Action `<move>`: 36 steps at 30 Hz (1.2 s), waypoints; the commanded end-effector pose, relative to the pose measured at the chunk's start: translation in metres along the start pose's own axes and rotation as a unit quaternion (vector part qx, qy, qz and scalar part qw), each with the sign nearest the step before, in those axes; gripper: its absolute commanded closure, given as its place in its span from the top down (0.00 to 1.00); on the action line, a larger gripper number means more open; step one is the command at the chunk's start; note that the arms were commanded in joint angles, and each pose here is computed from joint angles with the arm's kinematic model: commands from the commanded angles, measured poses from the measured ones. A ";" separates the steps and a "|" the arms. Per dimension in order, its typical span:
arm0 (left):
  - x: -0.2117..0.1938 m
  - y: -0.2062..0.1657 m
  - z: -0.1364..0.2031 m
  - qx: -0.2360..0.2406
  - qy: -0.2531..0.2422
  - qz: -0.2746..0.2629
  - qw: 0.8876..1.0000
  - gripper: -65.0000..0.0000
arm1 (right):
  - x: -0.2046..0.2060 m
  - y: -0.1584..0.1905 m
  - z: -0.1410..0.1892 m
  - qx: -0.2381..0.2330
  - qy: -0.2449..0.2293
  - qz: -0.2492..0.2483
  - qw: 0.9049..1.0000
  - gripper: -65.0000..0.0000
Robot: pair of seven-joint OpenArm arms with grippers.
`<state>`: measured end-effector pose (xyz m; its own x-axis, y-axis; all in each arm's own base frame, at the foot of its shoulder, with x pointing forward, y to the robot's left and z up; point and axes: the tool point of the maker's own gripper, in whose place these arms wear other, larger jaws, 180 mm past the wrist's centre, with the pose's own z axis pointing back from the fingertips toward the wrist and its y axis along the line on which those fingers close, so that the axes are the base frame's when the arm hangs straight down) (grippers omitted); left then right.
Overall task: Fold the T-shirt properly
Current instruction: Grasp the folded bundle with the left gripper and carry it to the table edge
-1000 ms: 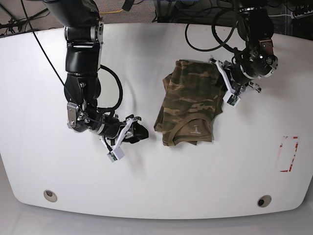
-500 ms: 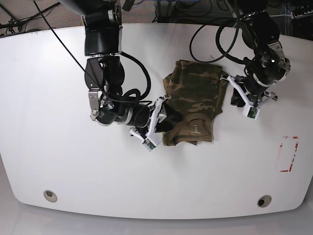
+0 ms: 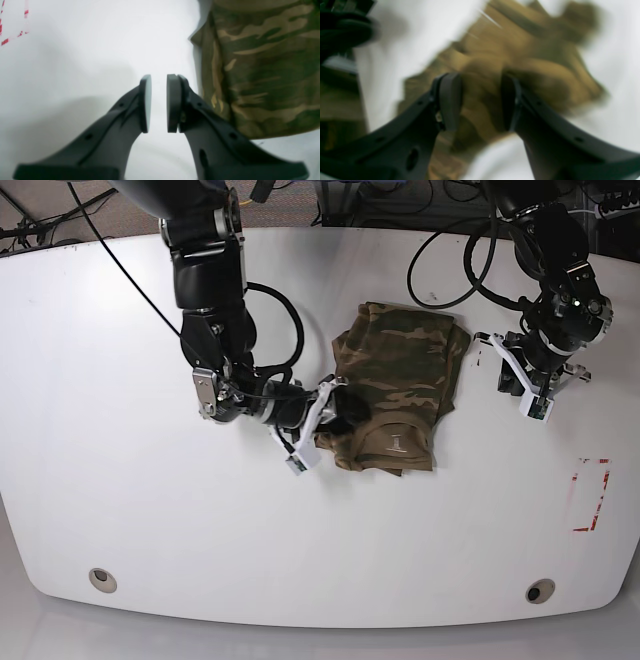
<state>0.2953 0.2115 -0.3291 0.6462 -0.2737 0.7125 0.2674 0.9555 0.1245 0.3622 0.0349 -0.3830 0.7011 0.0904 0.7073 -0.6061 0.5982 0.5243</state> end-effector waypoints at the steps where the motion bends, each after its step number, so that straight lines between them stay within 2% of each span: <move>1: 0.013 0.003 0.003 0.004 -0.023 -0.005 1.000 0.13 | 0.011 -0.025 0.008 -0.015 -0.027 -0.014 0.999 0.40; 7: 0.010 -0.002 0.002 -0.003 -0.020 -0.004 1.000 0.13 | -0.006 -0.048 0.017 -0.036 -0.011 -0.036 0.999 0.40; 12: 0.015 -0.018 -0.002 -0.022 -0.022 -0.019 0.999 0.13 | -0.009 -0.050 0.020 -0.037 -0.006 -0.038 0.999 0.40; 17: 0.028 -0.052 -0.009 -0.064 -0.034 -0.041 0.997 0.13 | 0.018 -0.031 0.030 -0.031 -0.005 0.019 0.999 0.40; 21: 0.055 -0.075 -0.015 -0.087 -0.063 -0.045 0.993 0.13 | 0.046 -0.007 0.044 -0.009 -0.034 0.053 0.998 0.40; 26: 0.085 -0.102 -0.019 -0.116 -0.089 -0.066 0.987 0.14 | 0.070 -0.009 0.074 -0.015 -0.065 0.061 0.996 0.40; 29: 0.095 -0.120 -0.027 -0.130 -0.089 -0.052 0.986 0.16 | 0.078 -0.021 0.093 -0.030 -0.083 0.052 0.995 0.40; 36: 0.113 -0.151 -0.052 -0.145 -0.113 0.037 0.982 0.37 | 0.079 -0.053 0.130 -0.078 -0.084 0.051 0.992 0.40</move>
<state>0.3556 0.0340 -0.3146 0.5348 -0.1941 0.8224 0.4586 0.8841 -0.0895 0.3892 -0.0875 -0.3182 0.6187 0.0510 0.7840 -0.5714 0.7142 0.4044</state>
